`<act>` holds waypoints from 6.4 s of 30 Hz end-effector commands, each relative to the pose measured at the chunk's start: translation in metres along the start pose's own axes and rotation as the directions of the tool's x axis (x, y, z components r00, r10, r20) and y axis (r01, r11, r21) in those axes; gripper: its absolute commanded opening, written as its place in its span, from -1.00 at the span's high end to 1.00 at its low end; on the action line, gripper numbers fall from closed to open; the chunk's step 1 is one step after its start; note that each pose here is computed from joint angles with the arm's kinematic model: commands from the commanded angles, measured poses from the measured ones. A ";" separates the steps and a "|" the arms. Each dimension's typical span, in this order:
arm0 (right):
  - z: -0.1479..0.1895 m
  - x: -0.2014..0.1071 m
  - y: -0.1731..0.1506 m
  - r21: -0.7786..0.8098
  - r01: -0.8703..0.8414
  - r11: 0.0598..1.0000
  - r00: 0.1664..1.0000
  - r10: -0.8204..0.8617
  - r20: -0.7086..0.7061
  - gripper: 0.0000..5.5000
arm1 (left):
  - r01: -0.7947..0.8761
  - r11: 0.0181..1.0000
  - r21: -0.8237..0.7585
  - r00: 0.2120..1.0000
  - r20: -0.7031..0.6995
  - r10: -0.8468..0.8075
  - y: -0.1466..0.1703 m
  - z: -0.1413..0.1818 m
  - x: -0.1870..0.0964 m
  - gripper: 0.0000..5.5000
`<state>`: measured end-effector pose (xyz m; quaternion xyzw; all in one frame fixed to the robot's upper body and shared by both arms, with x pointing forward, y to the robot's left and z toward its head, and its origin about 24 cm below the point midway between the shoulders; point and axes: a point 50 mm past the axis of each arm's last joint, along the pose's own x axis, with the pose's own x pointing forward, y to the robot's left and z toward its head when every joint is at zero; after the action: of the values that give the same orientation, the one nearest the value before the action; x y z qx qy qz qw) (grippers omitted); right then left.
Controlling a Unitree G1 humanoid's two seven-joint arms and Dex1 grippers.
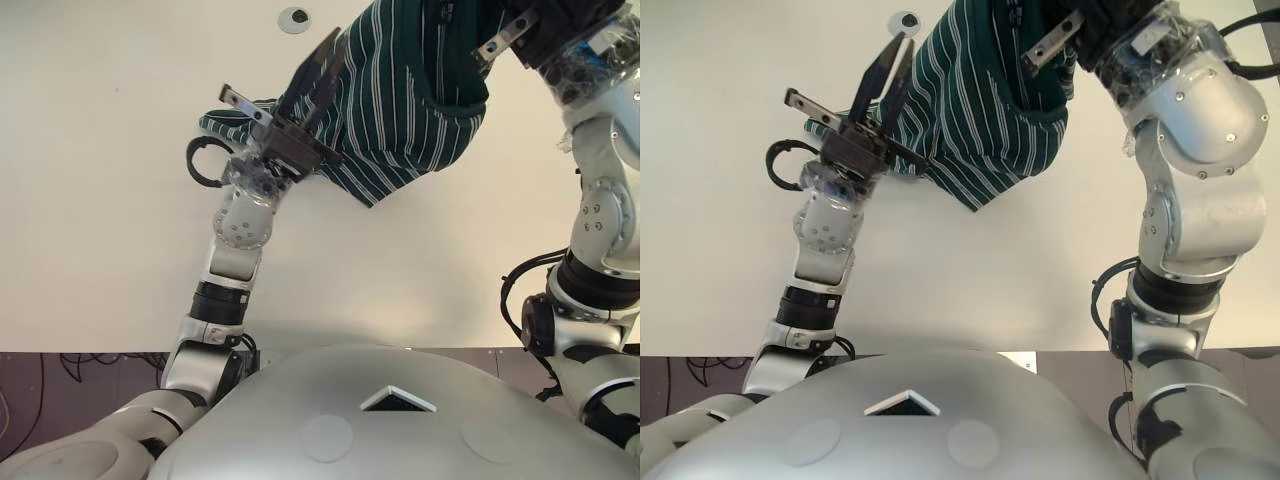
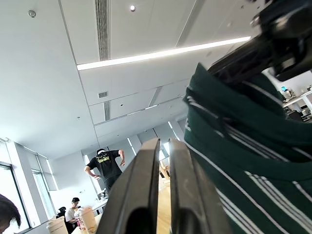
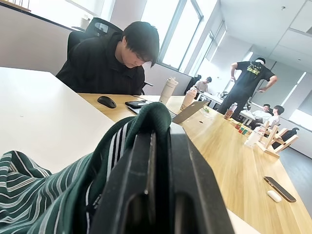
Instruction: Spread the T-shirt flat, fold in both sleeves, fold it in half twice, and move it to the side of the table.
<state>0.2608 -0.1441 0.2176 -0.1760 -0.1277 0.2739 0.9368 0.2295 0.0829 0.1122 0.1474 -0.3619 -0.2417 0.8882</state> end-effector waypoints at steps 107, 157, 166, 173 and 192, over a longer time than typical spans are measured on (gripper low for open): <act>-0.140 -0.115 0.036 -0.088 -0.309 0.947 0.770 0.195 -0.608 0.98 | 0.741 0.552 -0.383 0.486 -0.261 -0.834 -0.066 -0.018 -0.025 -0.51; -0.145 -0.111 0.047 -0.040 -0.296 0.954 0.747 0.205 -0.632 0.98 | 0.577 0.697 -0.426 0.534 -0.450 -0.716 -0.090 -0.051 -0.022 0.39; -0.146 -0.111 0.046 -0.042 -0.293 0.955 0.745 0.201 -0.636 0.98 | 0.572 0.705 -0.419 0.584 -0.395 -0.709 -0.090 -0.042 -0.017 0.94; -0.148 -0.111 0.040 -0.056 -0.277 0.959 0.745 0.177 -0.643 0.98 | 0.561 0.681 -0.470 0.562 -0.388 -0.731 -0.081 -0.042 -0.024 1.00; -0.146 -0.112 0.043 -0.050 -0.295 0.954 0.740 0.195 -0.644 0.98 | 0.625 0.630 -0.460 0.545 -0.321 -0.775 -0.051 -0.018 -0.023 0.45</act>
<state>0.1982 -0.2110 0.0507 -0.3386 0.1990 0.3091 0.8662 0.2155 0.0600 0.0607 0.2180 0.0113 -0.5736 0.7895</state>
